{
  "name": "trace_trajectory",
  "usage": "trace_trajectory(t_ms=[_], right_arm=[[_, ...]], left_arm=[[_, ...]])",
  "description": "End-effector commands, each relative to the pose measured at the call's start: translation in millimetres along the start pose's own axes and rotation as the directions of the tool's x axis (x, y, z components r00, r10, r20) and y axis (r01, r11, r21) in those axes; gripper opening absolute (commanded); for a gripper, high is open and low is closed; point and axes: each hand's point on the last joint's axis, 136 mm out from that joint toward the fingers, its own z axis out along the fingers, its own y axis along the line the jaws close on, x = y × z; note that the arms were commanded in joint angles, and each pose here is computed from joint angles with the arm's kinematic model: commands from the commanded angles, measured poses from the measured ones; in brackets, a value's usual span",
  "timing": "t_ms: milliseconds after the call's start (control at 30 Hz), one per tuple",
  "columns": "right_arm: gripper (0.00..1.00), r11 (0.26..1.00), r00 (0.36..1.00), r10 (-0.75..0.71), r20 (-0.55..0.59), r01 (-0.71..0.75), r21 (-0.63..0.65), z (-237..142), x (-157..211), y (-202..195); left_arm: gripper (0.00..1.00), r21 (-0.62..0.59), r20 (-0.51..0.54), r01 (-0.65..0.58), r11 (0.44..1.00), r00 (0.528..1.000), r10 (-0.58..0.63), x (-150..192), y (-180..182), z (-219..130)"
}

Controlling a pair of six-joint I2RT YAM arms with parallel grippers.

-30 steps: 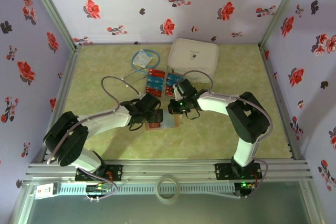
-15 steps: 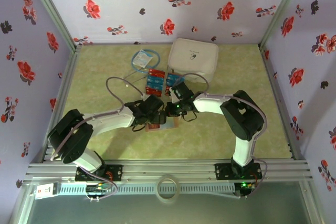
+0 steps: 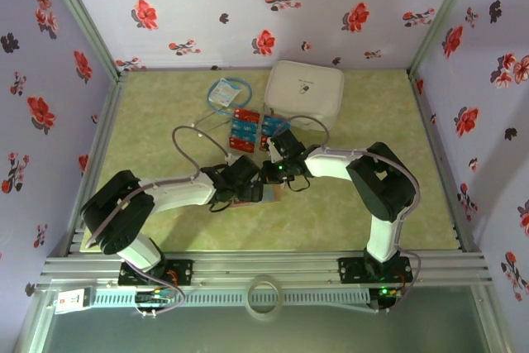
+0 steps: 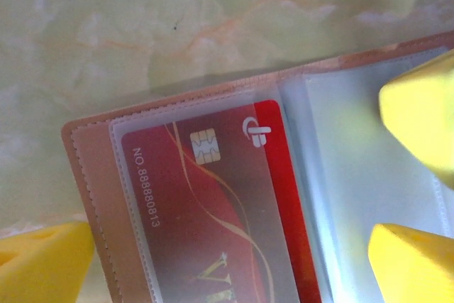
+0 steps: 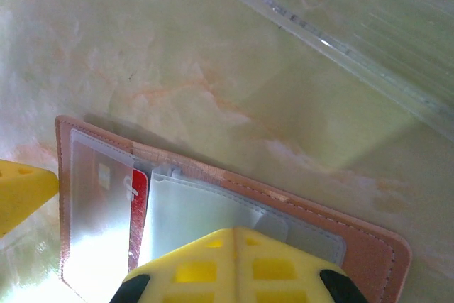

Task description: Put the credit cards into the card holder

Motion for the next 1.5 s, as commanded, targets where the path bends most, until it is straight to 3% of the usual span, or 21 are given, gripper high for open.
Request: trace_trajectory(t_ms=[0,133,333,500,967,1467], right_arm=[[0.04,1.000,0.999,0.025,-0.027,-0.025,0.008,5.9,9.6,-3.3],[0.08,1.000,1.000,0.019,-0.013,-0.019,-0.002,-1.0,4.7,2.5],[0.31,1.000,0.999,0.010,0.039,-0.010,0.005,-22.9,-5.2,9.3],[0.37,0.999,0.998,0.027,0.058,-0.028,0.028,-29.2,-3.8,0.8],[0.39,0.997,0.997,0.070,0.025,-0.070,0.021,-12.5,9.3,-9.7],[0.35,0.997,0.998,0.064,0.003,-0.064,-0.044,-8.6,12.3,7.6]], left_arm=[[1.00,-0.041,0.002,-0.017,0.999,1.000,0.017,7.0,8.9,6.0],[1.00,-0.054,-0.002,-0.018,0.998,1.000,0.018,10.4,13.2,7.8],[1.00,-0.055,-0.003,-0.015,0.998,1.000,0.015,12.3,14.3,9.1],[1.00,-0.057,-0.002,-0.011,0.998,1.000,0.011,13.6,15.9,9.9],[1.00,-0.056,-0.002,-0.014,0.998,1.000,0.013,14.7,16.6,10.7],[1.00,-0.054,0.000,-0.013,0.998,1.000,0.013,14.5,16.0,11.1]])
